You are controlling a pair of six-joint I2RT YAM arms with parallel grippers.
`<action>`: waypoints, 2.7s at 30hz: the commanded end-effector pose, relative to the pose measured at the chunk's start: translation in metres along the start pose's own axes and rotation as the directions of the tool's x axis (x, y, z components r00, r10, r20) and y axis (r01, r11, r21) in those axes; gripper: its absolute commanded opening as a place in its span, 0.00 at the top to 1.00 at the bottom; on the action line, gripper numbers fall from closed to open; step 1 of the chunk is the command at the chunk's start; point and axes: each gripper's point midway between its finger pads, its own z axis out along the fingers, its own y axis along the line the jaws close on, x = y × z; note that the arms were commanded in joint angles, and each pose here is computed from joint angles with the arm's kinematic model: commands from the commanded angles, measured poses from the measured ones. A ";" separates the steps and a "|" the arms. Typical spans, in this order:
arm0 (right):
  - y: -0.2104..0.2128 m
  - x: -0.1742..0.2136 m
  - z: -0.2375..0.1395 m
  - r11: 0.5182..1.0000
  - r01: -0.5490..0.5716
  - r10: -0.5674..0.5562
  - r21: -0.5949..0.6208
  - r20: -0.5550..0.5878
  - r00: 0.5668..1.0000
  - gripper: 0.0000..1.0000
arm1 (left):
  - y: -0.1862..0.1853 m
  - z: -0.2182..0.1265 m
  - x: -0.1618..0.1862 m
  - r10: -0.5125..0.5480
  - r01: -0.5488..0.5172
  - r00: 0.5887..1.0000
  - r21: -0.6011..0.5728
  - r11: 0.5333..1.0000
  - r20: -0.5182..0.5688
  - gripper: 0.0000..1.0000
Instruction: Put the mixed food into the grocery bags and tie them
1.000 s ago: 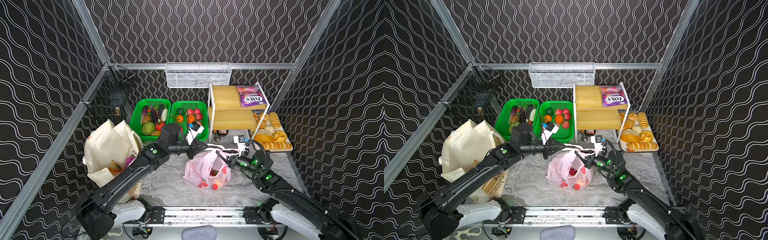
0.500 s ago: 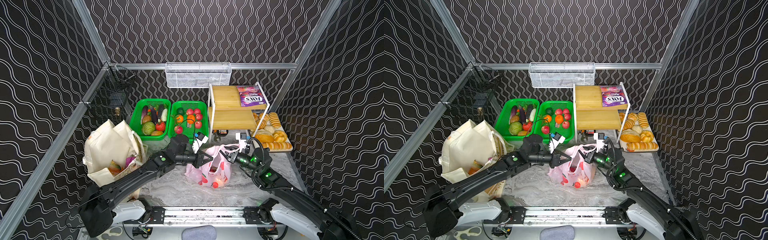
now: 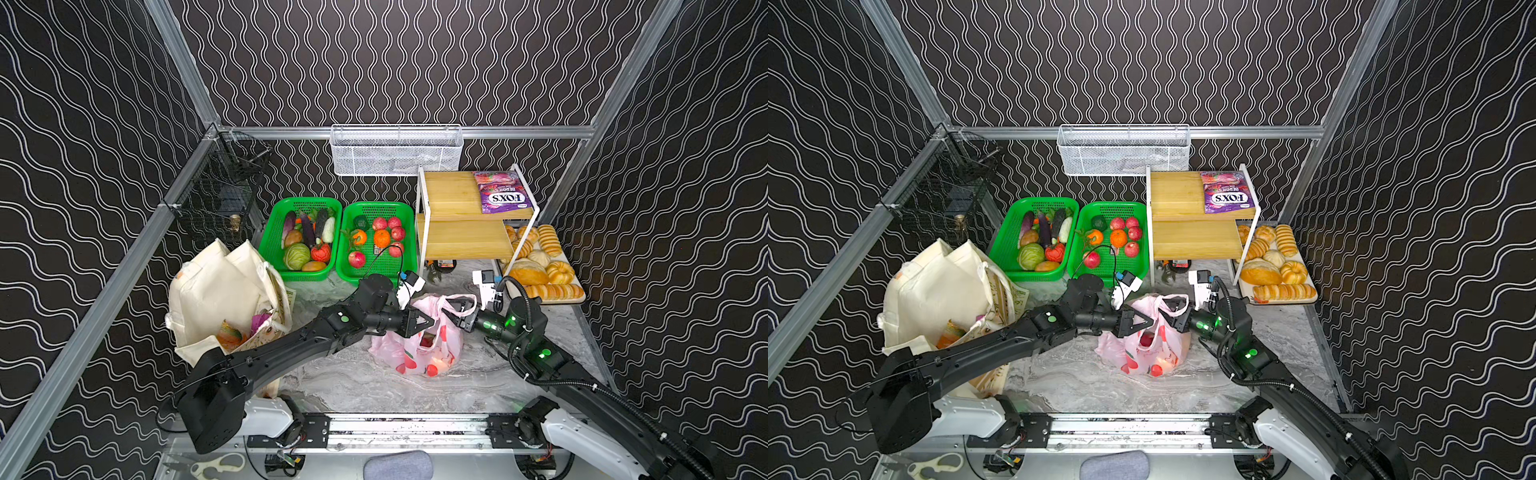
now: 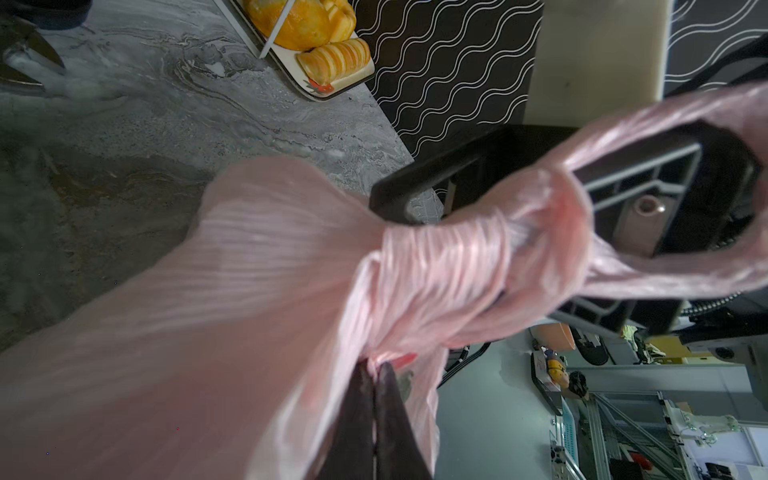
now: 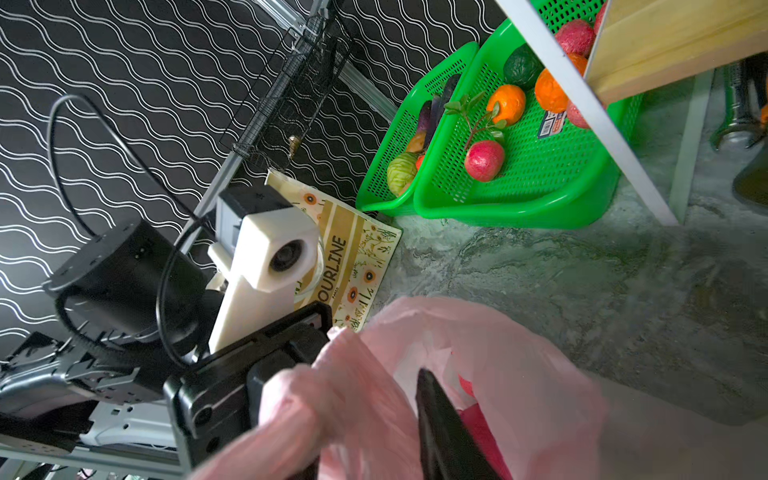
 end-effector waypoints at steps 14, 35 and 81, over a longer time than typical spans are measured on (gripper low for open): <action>0.009 0.022 0.008 0.989 0.134 -0.143 -0.058 -0.180 0.973 0.38 | 0.000 0.001 -0.004 0.018 -0.018 1.000 0.002 1.000 0.022 1.00; 0.010 0.013 0.008 0.975 0.213 -0.219 -0.057 -0.134 0.966 0.46 | 0.001 -0.004 0.003 0.037 -0.037 0.999 -0.007 0.999 -0.001 1.00; 0.057 0.019 -0.013 0.827 0.465 -0.489 -0.315 0.004 0.872 0.91 | -0.010 -0.016 -0.011 0.692 -0.709 0.680 0.020 0.705 -0.243 0.34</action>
